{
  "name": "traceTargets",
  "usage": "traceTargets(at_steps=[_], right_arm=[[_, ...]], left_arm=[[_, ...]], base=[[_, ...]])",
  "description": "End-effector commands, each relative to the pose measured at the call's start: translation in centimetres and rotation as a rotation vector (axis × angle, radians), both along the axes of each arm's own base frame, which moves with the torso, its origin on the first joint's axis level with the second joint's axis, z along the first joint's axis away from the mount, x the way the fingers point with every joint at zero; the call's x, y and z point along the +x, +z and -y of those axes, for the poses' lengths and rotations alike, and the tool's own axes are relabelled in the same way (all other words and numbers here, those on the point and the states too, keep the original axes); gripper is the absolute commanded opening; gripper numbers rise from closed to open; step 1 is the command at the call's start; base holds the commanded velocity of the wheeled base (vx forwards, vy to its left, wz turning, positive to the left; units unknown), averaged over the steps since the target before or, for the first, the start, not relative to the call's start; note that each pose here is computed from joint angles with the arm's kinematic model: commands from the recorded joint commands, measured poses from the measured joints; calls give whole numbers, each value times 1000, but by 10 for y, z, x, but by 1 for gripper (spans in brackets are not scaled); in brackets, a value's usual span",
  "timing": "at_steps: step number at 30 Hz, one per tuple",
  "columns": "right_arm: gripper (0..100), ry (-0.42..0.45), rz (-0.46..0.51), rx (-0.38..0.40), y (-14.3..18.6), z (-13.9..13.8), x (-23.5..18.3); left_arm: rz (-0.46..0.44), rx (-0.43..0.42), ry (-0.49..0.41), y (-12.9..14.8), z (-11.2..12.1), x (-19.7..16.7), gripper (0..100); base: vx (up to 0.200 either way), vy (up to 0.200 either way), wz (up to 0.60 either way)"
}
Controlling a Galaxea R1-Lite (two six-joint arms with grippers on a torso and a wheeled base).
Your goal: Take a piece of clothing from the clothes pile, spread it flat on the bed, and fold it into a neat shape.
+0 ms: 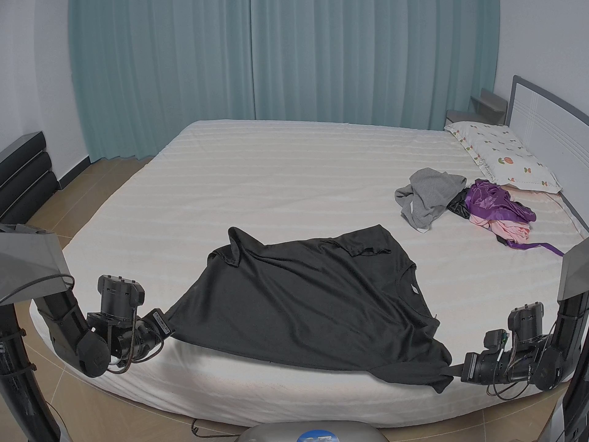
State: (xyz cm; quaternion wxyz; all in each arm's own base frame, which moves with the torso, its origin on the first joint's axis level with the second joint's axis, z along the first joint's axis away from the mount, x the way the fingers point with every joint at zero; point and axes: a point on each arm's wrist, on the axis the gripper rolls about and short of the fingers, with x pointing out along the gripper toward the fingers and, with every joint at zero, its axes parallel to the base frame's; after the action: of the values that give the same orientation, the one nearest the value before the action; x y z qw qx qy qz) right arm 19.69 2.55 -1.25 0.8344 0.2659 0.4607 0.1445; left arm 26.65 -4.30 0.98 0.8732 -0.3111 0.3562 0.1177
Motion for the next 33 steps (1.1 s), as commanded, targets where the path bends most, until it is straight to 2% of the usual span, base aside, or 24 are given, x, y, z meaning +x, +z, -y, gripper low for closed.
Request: traceTargets(at_steps=[1,5,6,14,17,24,27,28,29,33], right_arm=[[0,61,-16,-49,5,2,-12],[0,67,-31,-89,-4,9,-12],[100,68,-30,-90,-4,10,-12],[100,61,59,-101,-16,11,7],[100,48,95,-126,-29,9,25],[100,29,175,-156,-39,4,62],[100,3,204,-176,-40,4,79],[100,3,204,-176,-40,4,79],[100,-41,217,-159,-37,6,90],[100,-104,193,-101,-33,4,105]], left_arm=[[-15,13,-14,-1,0,-4,0],[-42,39,-45,-5,2,-10,0],[-42,40,-46,-5,2,-10,0],[-57,47,-65,-8,5,-13,0],[-58,48,-66,-8,5,-13,0],[-64,53,-71,-9,5,-13,0],[-95,74,-87,-10,4,-17,0],[-95,74,-87,-10,4,-17,0],[-130,98,-99,-11,1,-21,0],[-158,139,-118,-8,-5,-27,0]], base=[[0,0,0],[0,0,0],[0,0,0],[0,0,0],[0,0,0],[0,0,0],[0,0,0],[0,0,0],[0,0,0],[0,0,0]])
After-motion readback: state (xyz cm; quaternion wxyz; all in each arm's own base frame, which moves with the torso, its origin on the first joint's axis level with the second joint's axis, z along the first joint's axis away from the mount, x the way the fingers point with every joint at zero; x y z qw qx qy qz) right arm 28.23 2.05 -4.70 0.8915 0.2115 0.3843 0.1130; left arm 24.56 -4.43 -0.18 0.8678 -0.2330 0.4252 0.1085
